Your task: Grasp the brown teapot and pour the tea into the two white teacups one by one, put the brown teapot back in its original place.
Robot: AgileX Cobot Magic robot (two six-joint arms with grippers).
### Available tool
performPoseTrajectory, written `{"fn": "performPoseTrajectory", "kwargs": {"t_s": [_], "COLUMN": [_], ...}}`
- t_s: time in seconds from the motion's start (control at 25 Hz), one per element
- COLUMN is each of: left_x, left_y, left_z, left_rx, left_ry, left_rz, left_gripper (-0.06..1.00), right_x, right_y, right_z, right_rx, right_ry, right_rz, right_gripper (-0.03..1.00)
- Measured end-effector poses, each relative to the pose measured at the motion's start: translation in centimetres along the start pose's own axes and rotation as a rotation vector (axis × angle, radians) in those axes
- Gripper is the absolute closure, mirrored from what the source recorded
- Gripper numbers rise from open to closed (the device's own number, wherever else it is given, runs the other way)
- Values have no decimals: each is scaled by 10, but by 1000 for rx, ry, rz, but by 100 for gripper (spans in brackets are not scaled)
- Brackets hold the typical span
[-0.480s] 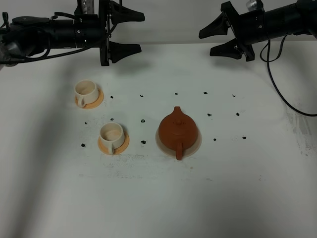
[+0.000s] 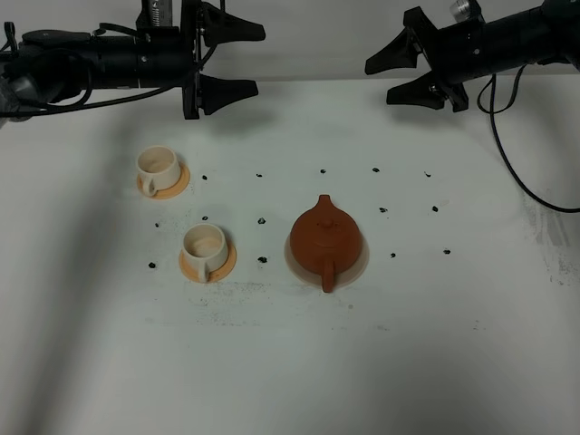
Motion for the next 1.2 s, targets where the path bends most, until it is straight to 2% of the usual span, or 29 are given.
{"fn": "performPoseTrajectory", "kwargs": {"t_s": [0.12, 0.2, 0.28, 0.44, 0.52, 0.64, 0.76, 0.8, 0.92, 1.08, 1.2], "left_x": [0, -2, -7, -25, -34, -42, -48, -56, -72, -103, -129], "left_y": [0, -4, -13, -38, -53, -76, -105, -129, -160, -188, -199], "left_z": [0, 1, 3, 9, 8, 2, -8, -18, -35, -65, -93], "left_rx": [117, 244, 374, 595, 672, 755, 819, 848, 872, 902, 929], "left_ry": [7, 24, 49, 96, 102, 96, 81, 68, 35, -25, -72], "left_rz": [16, 83, 186, 488, 642, 782, 842, 861, 890, 983, 1063], "left_gripper": [19, 19, 19, 22, 24, 26, 27, 27, 27, 27, 27], "right_x": [0, -3, -9, -41, -66, -99, -124, -131, -152, -160, -162], "right_y": [-12, -23, -33, -41, -36, -20, 6, 18, 57, 68, 69], "right_z": [1, 2, 4, 15, 20, 24, 23, 22, 13, -3, -15], "right_rx": [-117, -194, -262, -390, -440, -466, -472, -477, -496, -484, -469], "right_ry": [1, 5, 2, -25, -45, -94, -156, -178, -240, -235, -213], "right_rz": [-97, -201, -324, -637, -797, -963, -1014, -1013, -975, -953, -947], "right_gripper": [38, 38, 38, 38, 38, 38, 38, 38, 38, 38, 38]}}
Point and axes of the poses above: a point on each arm's last joint axis where the gripper is mounted, x pointing out along that axis toward the gripper, y along the wrist's bending axis when the last joint is at zero, z = x × y, the point moved 3 cm from there along x, pointing out along that axis toward the gripper
